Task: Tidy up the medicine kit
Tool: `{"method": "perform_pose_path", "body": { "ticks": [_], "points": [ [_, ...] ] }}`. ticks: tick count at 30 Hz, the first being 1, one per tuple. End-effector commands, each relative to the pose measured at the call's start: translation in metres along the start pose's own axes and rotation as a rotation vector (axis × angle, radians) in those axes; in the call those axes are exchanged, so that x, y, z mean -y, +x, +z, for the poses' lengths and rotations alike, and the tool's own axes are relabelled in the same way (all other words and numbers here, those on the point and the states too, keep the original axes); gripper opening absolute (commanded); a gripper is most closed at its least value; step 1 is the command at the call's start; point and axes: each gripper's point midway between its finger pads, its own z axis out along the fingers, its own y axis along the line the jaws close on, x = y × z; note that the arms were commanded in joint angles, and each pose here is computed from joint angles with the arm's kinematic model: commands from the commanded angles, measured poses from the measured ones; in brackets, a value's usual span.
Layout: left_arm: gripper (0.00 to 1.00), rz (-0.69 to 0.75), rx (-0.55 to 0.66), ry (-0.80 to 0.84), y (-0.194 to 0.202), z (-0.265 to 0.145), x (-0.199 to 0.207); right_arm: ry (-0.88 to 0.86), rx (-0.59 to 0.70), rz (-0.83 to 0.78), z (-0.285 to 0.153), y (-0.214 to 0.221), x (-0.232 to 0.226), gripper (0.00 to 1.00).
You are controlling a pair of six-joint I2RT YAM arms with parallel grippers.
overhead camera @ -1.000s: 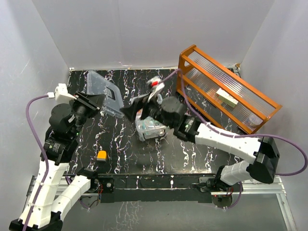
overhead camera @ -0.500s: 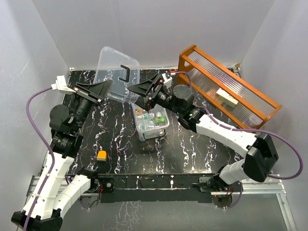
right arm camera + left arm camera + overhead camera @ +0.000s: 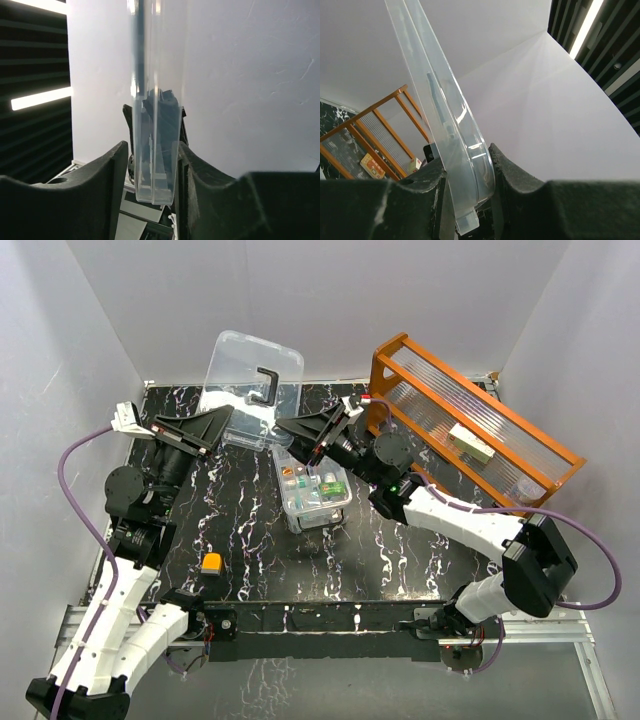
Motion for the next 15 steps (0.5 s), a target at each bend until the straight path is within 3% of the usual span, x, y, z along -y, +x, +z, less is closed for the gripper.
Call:
{"method": "perform_pose_path", "body": {
  "ticks": [1,3,6,15],
  "points": [
    [0.2,-0.009,0.012,0.091,-0.005,-0.005,0.025,-0.166,0.019,-0.016,-0.009,0.0,-0.053,0.31],
    [0.24,-0.008,0.005,0.084,-0.003,-0.005,0.023,-0.17,0.022,-0.008,-0.01,-0.002,-0.051,0.25],
    [0.42,-0.012,-0.007,0.031,0.0,-0.004,0.012,-0.176,0.022,-0.025,-0.01,-0.003,-0.053,0.19],
    [0.89,0.081,-0.091,-0.252,0.012,-0.013,-0.041,-0.137,0.071,-0.124,-0.011,-0.021,-0.049,0.17]
  ]
}}
